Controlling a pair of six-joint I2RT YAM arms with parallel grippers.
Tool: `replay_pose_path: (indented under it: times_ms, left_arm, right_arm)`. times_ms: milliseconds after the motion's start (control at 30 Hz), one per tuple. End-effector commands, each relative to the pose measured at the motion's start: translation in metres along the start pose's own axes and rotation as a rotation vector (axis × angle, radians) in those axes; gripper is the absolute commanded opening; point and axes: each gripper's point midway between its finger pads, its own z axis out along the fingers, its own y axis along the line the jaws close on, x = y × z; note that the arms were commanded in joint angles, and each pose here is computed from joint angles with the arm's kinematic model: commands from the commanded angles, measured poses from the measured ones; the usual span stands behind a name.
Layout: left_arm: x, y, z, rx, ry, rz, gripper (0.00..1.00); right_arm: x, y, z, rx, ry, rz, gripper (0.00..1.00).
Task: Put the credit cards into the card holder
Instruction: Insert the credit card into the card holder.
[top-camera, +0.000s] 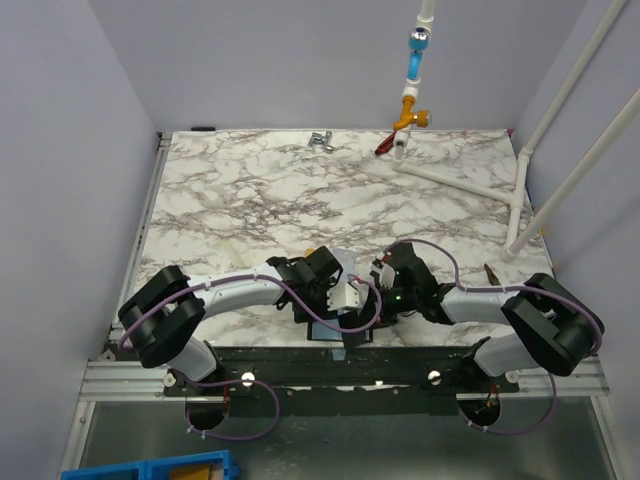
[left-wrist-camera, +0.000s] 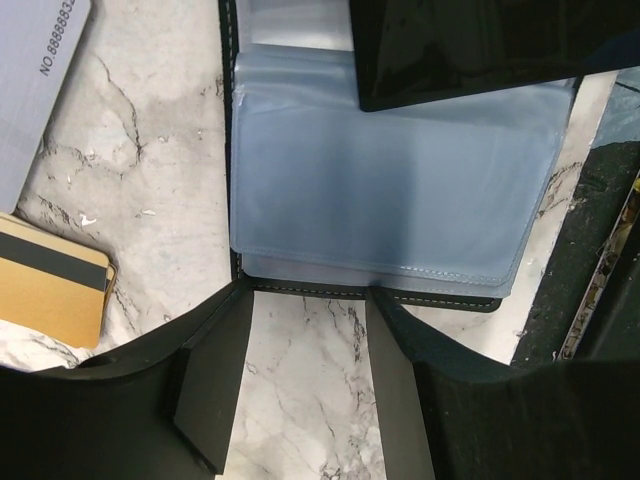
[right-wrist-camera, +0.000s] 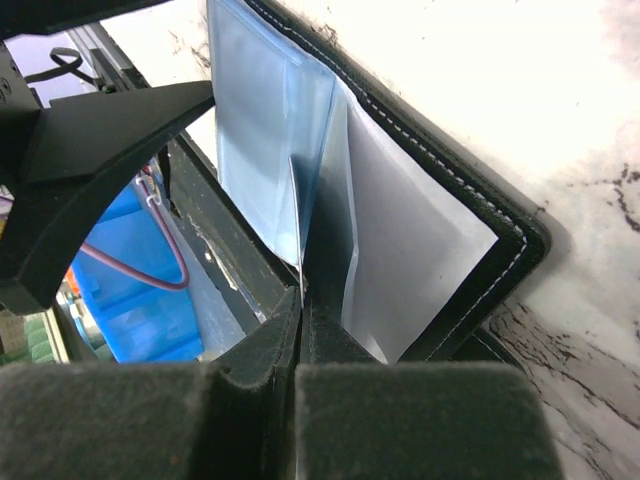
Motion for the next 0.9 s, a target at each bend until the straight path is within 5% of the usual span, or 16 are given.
replay_pose_path:
  times_ms: [0,867]
  left_arm:
    - [0.001,0.000,0.004,-0.022,0.028,0.064,0.50]
    - [-0.008,-0.003,-0.003,-0.049,-0.007,0.060,0.45]
  right_arm:
    - [-0.012,0.004,0.002,-0.038,-0.020,-0.034,0.01]
    - [-0.041,-0.003,0.015,-0.079,-0.066,-0.017,0.01]
